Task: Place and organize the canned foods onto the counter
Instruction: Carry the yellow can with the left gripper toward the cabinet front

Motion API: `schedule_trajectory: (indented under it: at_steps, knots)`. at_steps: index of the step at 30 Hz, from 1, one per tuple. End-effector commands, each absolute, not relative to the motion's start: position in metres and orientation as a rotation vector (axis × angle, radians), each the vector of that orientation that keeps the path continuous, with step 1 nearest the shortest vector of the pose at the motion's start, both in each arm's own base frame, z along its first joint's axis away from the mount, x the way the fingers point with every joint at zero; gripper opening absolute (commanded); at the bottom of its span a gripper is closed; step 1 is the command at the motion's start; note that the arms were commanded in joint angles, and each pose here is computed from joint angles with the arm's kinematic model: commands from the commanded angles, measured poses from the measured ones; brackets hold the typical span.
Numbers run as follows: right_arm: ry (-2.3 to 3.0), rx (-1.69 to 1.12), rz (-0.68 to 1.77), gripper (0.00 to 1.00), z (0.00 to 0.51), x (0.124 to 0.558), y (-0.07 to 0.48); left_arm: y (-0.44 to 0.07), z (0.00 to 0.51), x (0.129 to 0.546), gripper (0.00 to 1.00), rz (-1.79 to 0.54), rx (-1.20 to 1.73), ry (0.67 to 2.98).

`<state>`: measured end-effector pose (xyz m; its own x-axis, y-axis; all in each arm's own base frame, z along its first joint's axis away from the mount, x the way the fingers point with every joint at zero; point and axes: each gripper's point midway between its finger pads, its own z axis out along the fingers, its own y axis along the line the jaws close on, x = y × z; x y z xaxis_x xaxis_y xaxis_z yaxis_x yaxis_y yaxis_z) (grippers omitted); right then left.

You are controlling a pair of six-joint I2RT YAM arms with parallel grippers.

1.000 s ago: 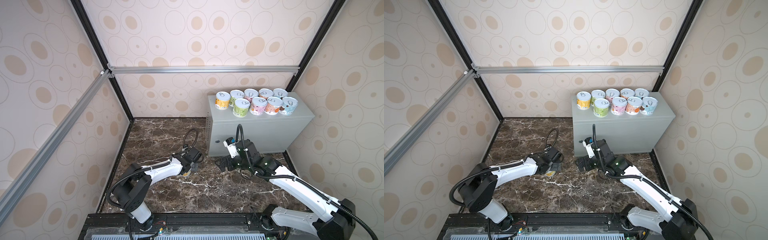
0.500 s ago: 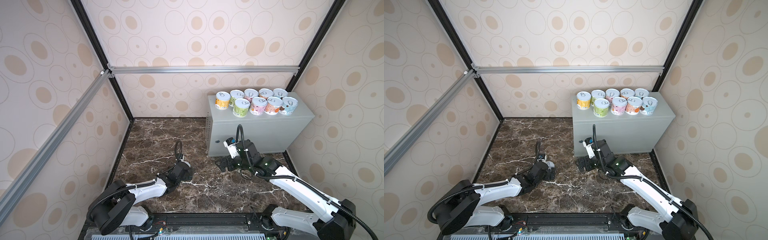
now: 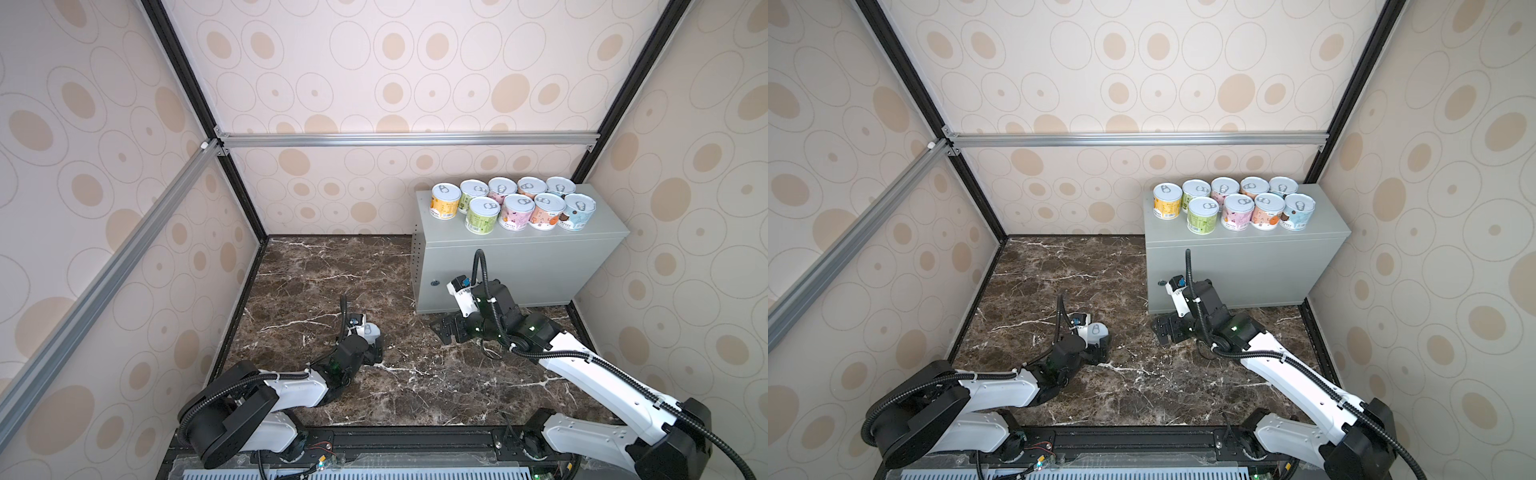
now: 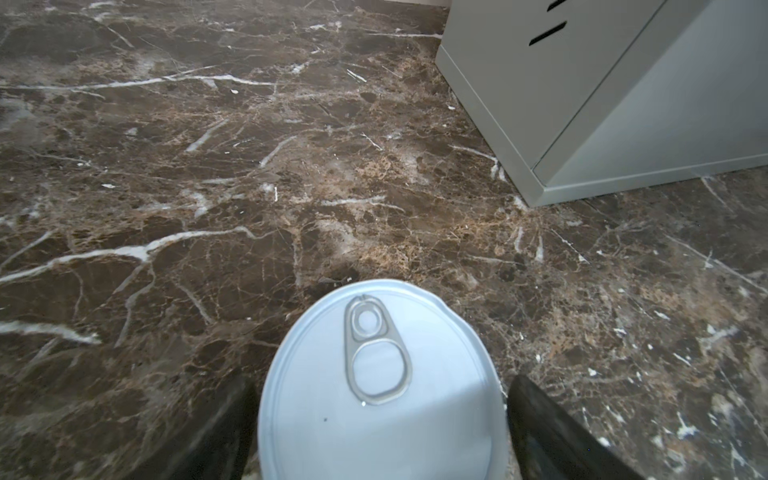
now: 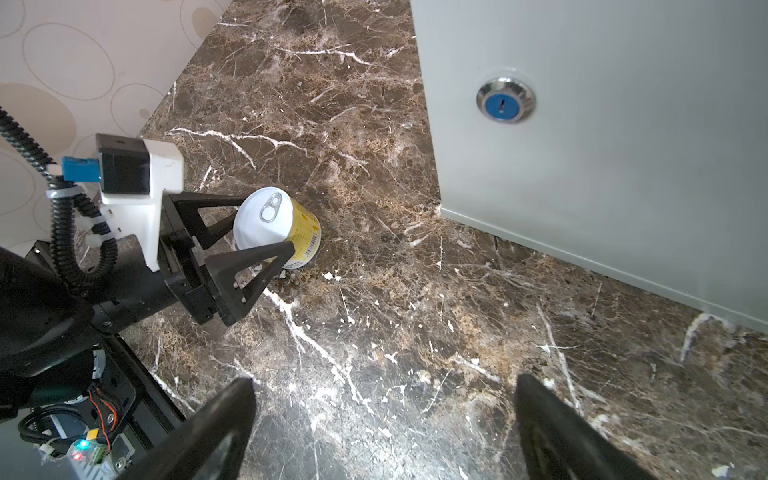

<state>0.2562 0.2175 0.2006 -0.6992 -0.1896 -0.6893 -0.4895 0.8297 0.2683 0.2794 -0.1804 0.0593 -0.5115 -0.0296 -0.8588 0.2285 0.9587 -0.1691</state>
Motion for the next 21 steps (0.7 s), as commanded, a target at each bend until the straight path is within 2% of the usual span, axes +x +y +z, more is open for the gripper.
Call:
schedule_trajectory:
  at_steps: [1,6,17,21]
  knots:
    - [2.335,-0.504,0.564,0.99,0.198,0.255,0.214,-0.189,0.07,0.282,0.93,-0.358,0.178,2.012]
    - [2.336,-0.509,0.564,0.99,0.199,0.256,0.216,-0.186,0.055,0.281,0.9,-0.312,0.197,2.05]
    - [2.339,-0.518,0.564,0.99,0.201,0.257,0.218,-0.188,0.058,0.284,0.76,-0.299,0.22,2.042]
    - [2.338,-0.518,0.558,0.99,0.202,0.257,0.216,-0.187,0.068,0.286,0.76,-0.277,0.224,2.031]
